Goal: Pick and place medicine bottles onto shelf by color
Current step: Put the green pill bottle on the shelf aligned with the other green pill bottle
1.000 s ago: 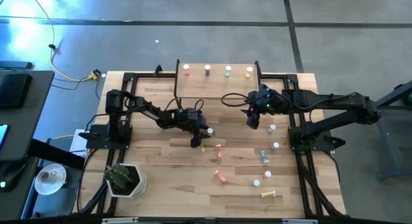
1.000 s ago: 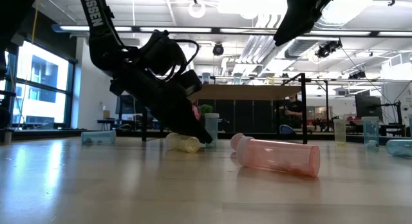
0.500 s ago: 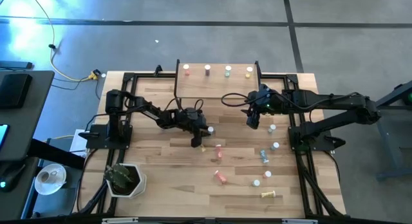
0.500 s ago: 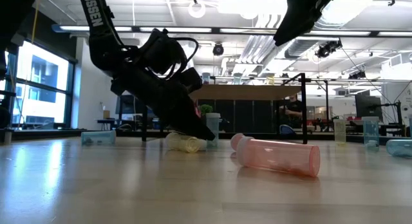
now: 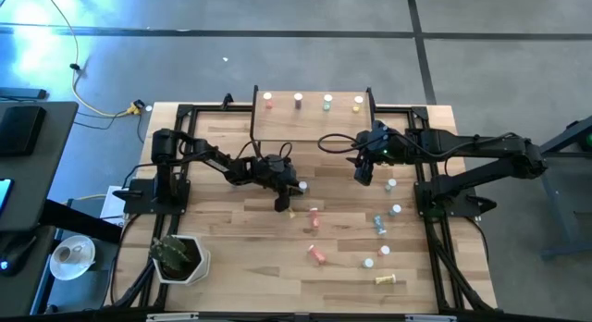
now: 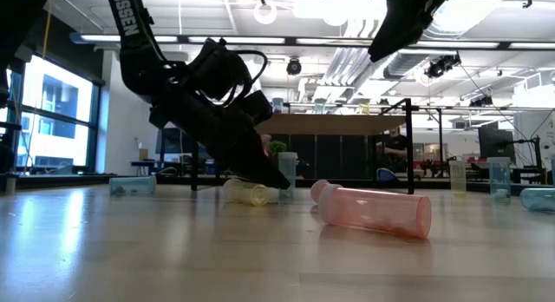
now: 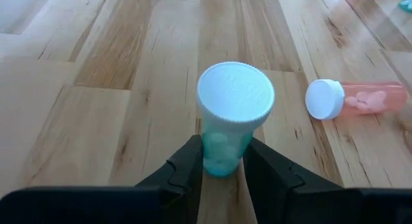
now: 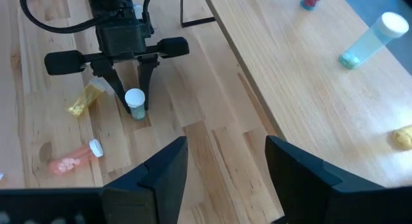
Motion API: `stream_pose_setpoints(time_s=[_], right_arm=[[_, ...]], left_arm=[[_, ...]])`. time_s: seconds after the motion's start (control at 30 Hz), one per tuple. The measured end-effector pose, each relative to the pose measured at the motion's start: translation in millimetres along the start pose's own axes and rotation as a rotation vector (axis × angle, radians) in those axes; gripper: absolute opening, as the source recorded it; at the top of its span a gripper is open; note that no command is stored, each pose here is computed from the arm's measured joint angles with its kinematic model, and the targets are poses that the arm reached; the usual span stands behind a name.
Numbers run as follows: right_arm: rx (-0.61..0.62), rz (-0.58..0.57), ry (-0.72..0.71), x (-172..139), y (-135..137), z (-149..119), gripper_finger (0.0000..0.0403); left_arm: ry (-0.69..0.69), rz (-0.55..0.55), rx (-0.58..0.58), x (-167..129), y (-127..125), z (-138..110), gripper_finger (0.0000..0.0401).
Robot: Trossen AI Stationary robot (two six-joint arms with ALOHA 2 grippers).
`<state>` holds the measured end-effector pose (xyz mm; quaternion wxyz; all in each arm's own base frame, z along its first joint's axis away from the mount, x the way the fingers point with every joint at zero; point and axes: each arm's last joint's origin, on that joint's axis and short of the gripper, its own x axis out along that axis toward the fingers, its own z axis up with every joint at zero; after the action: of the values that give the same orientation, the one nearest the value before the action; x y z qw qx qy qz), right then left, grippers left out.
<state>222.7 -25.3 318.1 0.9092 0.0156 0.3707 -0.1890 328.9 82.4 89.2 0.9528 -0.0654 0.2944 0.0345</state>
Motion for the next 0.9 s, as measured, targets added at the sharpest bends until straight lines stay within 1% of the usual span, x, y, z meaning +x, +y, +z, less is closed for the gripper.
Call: stream_pose_setpoints(time_s=[0.1,0.23,0.3,0.43,0.67,0.9], right_arm=[[-0.026,0.011,-0.017,0.3,-0.5,1.9,0.0200],[-0.058,0.105,-0.053,1.4,-2.6,6.7,0.0200],[-0.081,0.126,-0.080,1.7,-4.0,9.4,0.0200],[-0.113,0.100,-0.127,2.4,-8.8,14.3,0.0200],[-0.089,0.042,-0.191,3.5,-18.8,21.4,0.0201],[-0.068,0.024,-0.200,4.7,-26.5,22.8,0.0232]], left_arm=[[-0.005,0.000,0.001,-0.1,0.0,2.1,0.0091],[-0.032,-0.004,0.004,2.1,1.6,13.3,0.0091],[-0.035,-0.001,0.001,3.4,4.4,19.7,0.0091],[-0.024,0.014,0.024,5.1,11.3,30.0,0.0091],[-0.028,0.033,0.078,6.9,21.1,51.3,0.0091],[-0.005,0.047,0.160,7.0,31.5,77.9,0.0091]])
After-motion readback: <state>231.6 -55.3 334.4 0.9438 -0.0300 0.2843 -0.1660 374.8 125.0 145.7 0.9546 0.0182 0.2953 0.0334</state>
